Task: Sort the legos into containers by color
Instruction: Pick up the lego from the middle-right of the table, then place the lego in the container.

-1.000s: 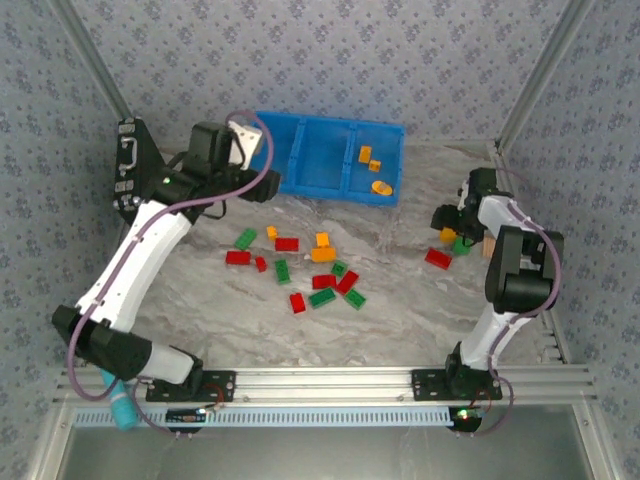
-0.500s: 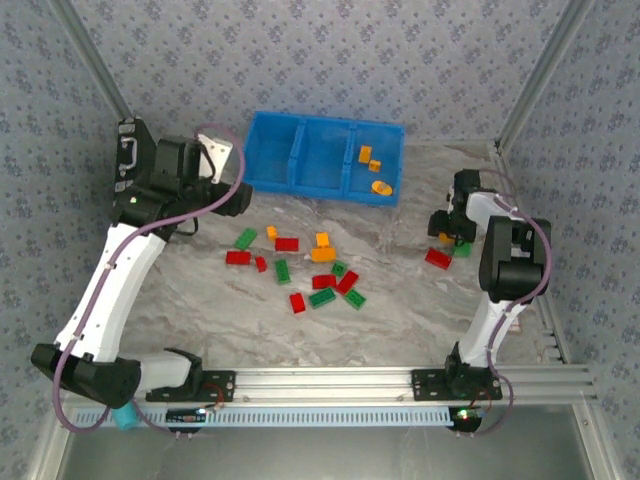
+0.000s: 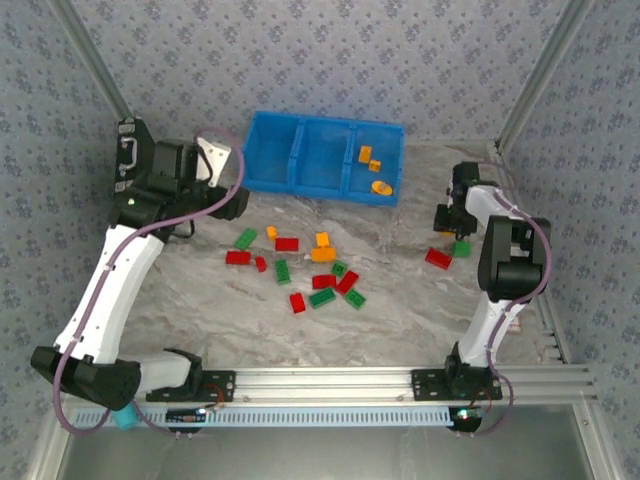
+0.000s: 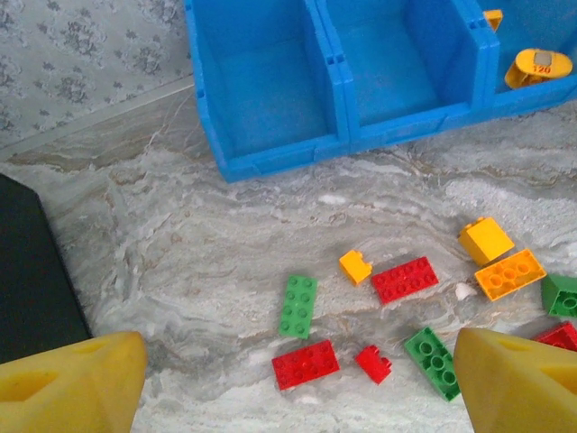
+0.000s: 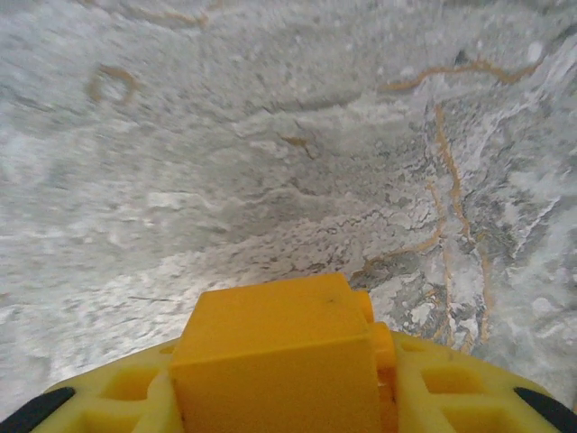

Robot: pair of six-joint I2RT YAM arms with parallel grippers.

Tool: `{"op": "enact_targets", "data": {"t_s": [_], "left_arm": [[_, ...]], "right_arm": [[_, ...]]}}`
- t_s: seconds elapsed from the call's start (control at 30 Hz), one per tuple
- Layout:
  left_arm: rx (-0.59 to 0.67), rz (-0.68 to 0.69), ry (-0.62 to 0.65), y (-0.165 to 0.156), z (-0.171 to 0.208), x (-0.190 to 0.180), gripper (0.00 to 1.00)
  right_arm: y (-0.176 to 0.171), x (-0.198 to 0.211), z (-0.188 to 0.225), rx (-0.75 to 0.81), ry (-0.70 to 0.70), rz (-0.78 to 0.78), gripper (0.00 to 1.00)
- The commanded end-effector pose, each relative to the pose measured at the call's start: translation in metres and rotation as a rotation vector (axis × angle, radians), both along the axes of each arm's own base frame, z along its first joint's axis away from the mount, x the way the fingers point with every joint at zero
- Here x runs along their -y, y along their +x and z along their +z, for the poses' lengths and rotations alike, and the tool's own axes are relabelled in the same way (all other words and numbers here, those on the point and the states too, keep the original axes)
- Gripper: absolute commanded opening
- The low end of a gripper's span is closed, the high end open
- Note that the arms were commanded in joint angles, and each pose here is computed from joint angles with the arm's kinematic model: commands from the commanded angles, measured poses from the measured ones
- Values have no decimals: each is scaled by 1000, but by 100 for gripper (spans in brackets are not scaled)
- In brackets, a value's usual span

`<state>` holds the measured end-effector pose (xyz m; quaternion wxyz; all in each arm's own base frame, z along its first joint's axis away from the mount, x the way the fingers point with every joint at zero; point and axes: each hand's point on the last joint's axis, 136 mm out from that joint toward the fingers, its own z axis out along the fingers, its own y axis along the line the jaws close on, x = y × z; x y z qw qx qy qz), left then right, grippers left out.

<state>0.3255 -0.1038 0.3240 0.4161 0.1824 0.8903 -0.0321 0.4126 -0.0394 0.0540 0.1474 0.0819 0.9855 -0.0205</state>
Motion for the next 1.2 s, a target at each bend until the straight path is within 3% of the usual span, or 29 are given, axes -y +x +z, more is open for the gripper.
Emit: {"op": "enact_targets", "data": {"t_s": [0.0,0.23,0.43,0.6,0.7,0.83,1.17], "left_arm": [[34,11,11,-7,5,-10,89],[45,41,-4,-21,-3,-23,91],[22,75,-17,-26,-12,-30,91],[-33,100,-61,-27,-26,-30,90],[-98,100,-143,-25,-50,-23,79],[-169,127,-188,-21,-82,-19,78],[-260,209,-285,-10,-118,-12,79]], "right_arm": [[13,-13,70,128,17,11,38],[61,-82,182,437,-5,206,39],[98,-148,217,561,-66,369,39],[128,-182,196,548,-48,427,39],[142,-194,169,509,-63,449,39],[156,-201,131,445,-70,454,39],[166,-200,66,327,-67,450,43]]}}
